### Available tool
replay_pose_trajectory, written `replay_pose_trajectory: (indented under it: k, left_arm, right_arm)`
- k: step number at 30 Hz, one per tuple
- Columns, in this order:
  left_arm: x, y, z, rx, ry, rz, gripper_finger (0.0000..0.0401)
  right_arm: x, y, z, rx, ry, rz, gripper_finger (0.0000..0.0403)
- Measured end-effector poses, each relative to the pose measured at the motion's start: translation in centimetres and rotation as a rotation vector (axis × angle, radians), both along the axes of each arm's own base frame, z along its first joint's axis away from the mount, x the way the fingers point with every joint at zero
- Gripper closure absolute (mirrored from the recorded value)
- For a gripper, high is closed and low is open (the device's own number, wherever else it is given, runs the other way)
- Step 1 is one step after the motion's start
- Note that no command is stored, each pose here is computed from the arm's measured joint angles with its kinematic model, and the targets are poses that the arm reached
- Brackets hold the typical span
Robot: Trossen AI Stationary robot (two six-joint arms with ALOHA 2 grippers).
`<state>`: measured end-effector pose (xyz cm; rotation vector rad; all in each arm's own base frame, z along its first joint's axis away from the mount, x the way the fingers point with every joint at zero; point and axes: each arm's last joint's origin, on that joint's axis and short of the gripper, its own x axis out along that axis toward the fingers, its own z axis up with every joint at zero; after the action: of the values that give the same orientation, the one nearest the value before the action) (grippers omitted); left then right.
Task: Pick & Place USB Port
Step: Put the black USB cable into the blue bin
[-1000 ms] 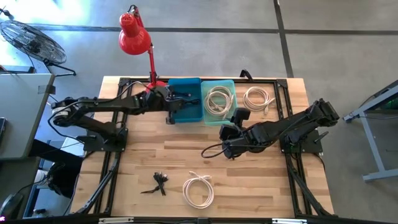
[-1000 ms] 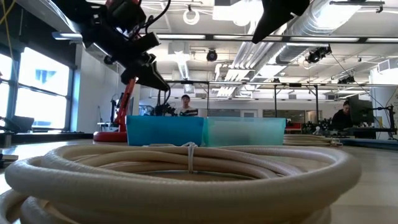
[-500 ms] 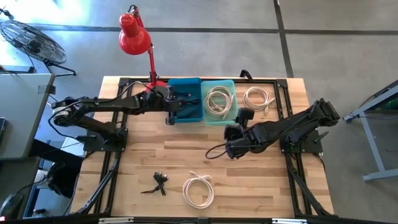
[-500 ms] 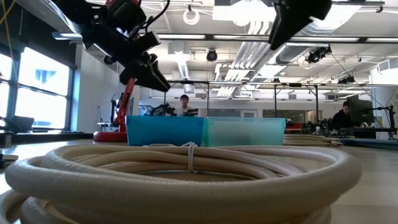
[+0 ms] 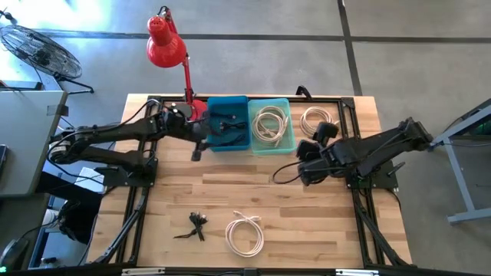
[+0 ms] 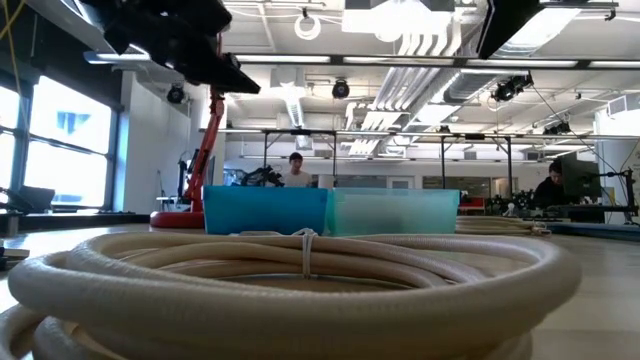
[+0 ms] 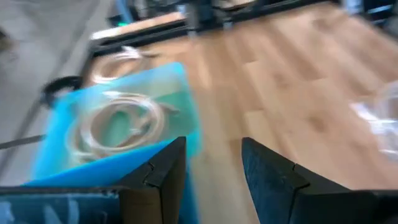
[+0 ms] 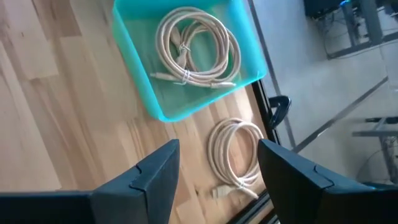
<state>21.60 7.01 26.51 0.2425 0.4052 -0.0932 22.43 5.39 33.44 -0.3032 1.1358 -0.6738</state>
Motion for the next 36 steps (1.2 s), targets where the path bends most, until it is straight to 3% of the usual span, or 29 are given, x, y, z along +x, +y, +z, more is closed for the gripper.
replay_pose_trajectory:
  k: [7,12,25,36]
  left_arm:
    - [-0.6,-2.2,-1.3,-0.165,0.162,-0.115,0.0247]
    - [-0.7,-4.1,-1.9,-0.222,0.261,-0.173,0.0247]
    - [0.1,-7.3,-1.4,-0.18,0.215,-0.192,0.0247]
    - [-0.1,-10.0,-1.5,-0.162,0.238,-0.196,0.0247]
  right_arm:
    - [-2.9,-0.9,2.1,0.036,-0.059,0.021,0.0194]
    - [-5.1,-1.8,3.7,-0.01,-0.125,0.05,0.0194]
    - [-9.3,-3.4,6.0,-0.037,-0.292,0.034,0.0194]
    - [-9.9,-3.7,6.4,-0.127,-0.288,0.061,0.0194]
